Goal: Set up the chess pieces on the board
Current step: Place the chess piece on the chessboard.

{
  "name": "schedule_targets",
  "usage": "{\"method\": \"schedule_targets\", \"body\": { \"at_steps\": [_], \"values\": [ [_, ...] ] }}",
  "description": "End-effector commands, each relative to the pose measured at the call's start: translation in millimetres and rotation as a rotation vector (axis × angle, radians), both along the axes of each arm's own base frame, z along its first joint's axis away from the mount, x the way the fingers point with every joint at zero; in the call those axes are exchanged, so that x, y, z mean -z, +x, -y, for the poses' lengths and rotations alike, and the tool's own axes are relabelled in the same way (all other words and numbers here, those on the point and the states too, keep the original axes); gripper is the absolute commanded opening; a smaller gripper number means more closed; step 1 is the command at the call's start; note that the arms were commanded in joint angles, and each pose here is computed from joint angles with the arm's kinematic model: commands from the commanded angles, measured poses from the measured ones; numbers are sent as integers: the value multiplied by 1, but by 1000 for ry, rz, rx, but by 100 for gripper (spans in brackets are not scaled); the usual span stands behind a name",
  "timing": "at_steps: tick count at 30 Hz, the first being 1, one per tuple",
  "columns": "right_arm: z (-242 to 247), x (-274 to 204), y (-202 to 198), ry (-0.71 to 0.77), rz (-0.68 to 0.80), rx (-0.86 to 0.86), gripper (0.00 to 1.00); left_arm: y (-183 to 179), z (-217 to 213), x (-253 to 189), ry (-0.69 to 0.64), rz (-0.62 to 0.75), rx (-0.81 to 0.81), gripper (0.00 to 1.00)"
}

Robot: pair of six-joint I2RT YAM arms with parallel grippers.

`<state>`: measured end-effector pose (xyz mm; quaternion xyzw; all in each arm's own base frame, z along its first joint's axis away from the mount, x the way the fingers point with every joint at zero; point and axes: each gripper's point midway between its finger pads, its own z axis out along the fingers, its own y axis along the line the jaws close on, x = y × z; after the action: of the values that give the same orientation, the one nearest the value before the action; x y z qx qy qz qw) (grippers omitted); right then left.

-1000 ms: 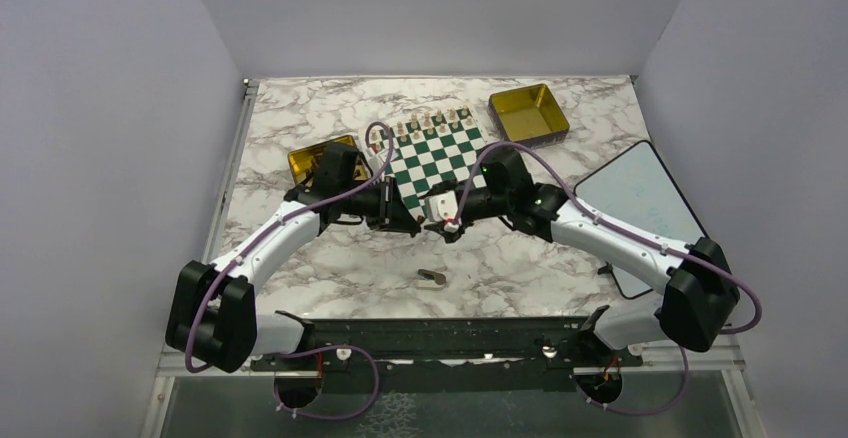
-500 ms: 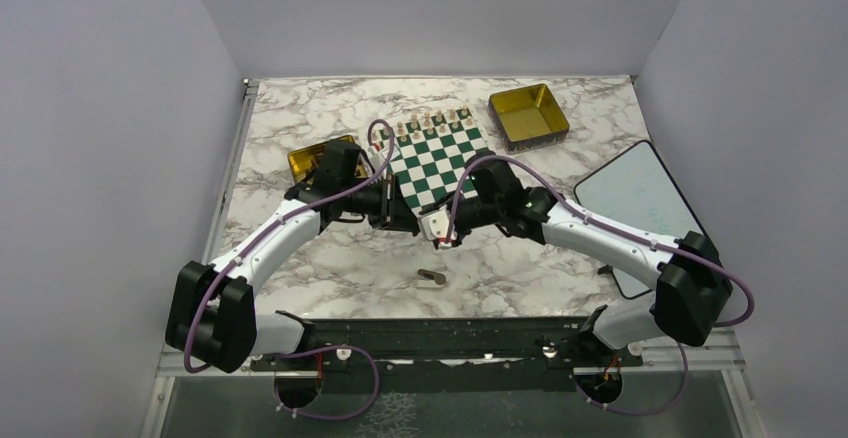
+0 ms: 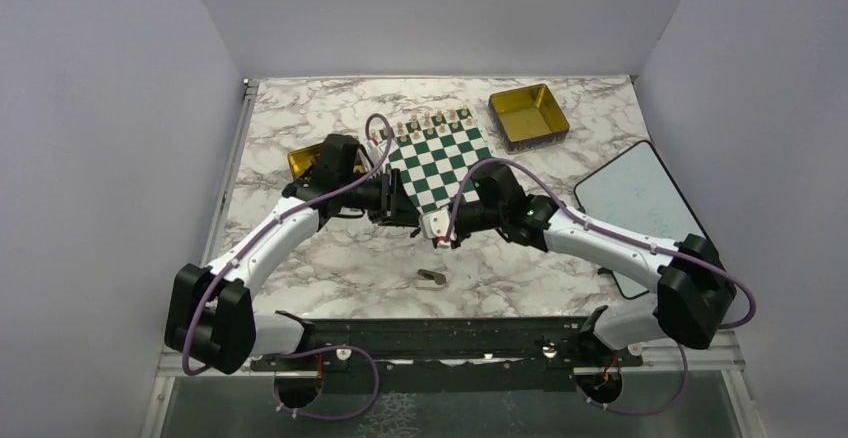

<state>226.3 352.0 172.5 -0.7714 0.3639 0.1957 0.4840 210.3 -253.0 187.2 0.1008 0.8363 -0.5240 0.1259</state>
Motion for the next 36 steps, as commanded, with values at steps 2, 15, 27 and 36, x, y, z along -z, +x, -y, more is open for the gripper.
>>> {"method": "schedule_targets", "body": {
  "at_steps": [2,15,27,36],
  "values": [
    [-8,-17,-8,154,-192,131,1,27,-2,-48,-8,193,-118,47],
    [11,-52,32,542,-485,608,1,45,-13,-74,7,242,-295,51],
    [2,-60,38,658,-646,668,1,43,-7,-67,-30,182,-288,41],
    [4,-58,38,640,-642,677,1,46,-5,-66,-33,179,-298,28]
  ]
}}
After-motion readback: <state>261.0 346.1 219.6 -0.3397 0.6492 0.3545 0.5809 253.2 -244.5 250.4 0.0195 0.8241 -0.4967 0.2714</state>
